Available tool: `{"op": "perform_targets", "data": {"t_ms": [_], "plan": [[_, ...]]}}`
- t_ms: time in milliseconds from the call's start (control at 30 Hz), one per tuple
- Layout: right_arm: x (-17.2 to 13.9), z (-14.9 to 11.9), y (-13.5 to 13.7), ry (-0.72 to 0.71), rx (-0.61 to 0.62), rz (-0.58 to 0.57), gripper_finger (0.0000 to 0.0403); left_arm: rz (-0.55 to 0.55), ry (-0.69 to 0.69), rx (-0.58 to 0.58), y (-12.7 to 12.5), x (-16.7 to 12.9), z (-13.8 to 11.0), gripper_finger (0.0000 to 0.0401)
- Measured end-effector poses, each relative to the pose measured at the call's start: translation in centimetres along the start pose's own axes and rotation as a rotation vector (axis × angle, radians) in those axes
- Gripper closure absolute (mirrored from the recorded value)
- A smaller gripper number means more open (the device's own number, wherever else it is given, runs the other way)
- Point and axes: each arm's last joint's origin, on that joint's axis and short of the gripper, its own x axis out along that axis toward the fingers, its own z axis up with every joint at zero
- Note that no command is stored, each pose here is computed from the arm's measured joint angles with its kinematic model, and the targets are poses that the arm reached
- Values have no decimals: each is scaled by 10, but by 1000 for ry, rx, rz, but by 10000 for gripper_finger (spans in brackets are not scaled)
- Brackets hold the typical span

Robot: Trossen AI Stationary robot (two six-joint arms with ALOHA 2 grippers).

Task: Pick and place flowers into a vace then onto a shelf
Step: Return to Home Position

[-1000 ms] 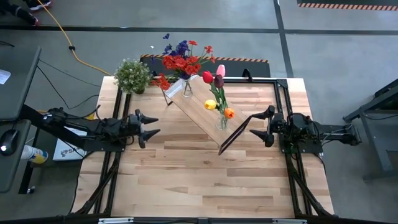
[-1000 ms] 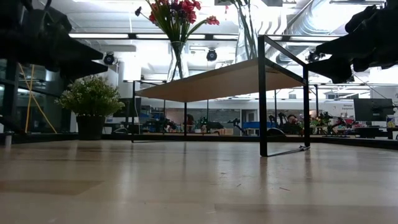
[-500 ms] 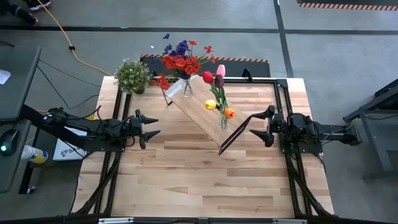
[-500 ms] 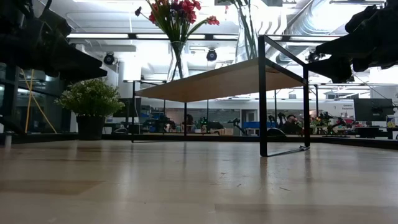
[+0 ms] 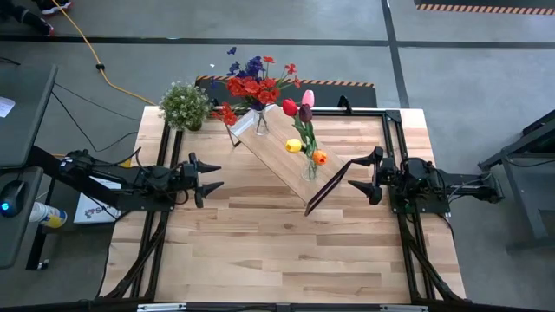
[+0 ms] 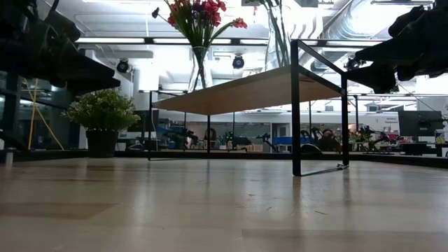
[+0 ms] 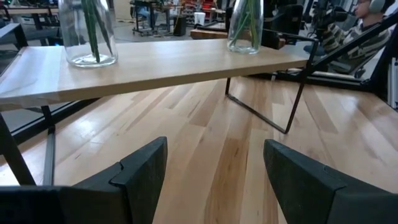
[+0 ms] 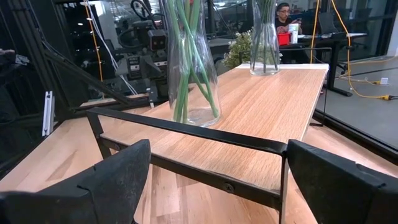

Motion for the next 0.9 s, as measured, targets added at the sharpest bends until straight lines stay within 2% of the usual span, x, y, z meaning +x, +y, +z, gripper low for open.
{"op": "perform_targets", "data": {"t_ms": [433, 900], "plan": [[0, 0, 0, 0, 0, -1, 36, 2, -4, -2, 0, 0, 0, 103], [0, 0, 0, -2, 0, -1, 37, -11, -116, -61, 3, -8, 10, 103]]}}
